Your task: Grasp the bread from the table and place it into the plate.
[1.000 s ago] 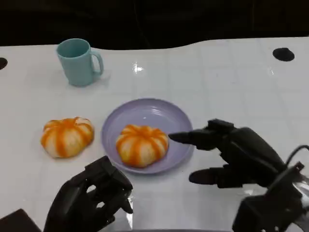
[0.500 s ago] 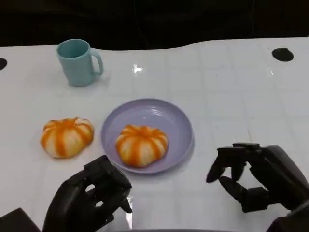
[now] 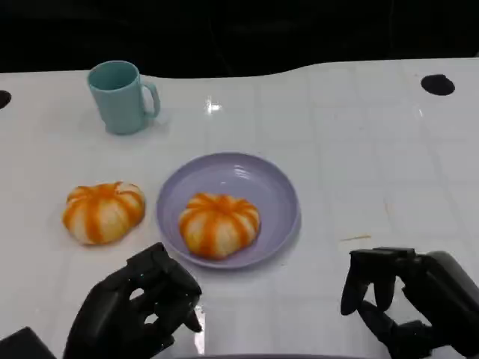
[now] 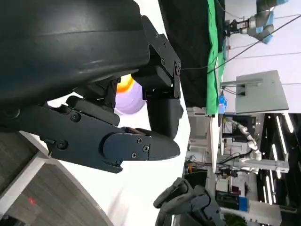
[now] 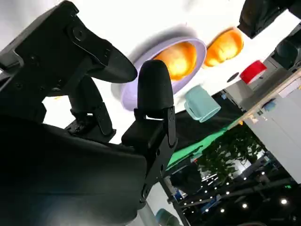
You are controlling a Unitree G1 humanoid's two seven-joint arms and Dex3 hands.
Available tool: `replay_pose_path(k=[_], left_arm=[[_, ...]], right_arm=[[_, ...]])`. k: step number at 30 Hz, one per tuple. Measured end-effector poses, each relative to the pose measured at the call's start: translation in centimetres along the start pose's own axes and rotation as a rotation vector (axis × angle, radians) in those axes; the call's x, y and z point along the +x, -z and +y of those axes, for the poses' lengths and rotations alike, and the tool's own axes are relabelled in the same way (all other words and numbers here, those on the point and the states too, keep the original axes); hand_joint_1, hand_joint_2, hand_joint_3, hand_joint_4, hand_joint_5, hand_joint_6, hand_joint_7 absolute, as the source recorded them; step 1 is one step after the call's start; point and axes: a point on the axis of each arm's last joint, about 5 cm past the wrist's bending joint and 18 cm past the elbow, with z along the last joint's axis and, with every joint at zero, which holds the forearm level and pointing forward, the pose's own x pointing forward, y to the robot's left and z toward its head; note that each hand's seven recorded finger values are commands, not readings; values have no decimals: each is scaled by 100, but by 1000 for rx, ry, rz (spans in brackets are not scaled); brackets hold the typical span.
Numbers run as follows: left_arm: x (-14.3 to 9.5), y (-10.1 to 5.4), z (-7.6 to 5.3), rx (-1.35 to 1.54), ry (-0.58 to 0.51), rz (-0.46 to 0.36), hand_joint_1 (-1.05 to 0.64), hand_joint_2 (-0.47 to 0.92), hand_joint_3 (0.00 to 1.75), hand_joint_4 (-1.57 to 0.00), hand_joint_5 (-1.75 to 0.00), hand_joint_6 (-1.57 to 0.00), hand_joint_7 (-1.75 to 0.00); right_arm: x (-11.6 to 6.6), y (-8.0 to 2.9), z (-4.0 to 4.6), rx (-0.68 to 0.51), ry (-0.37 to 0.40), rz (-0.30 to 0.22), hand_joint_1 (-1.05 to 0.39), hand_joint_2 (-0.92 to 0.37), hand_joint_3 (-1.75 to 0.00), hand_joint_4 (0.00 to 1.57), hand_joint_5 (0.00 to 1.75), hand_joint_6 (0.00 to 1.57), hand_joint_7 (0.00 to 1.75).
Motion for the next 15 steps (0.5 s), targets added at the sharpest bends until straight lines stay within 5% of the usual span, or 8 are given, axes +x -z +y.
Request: replay_pose_path(k=[15], left_arm=[[-24,51,29,-19,-5,3,-54,92,31,-64,-175,-59,-148]], right_arm=[[-59,89,68,-28,33,24,-4,-21,-142,85,175,76,143]])
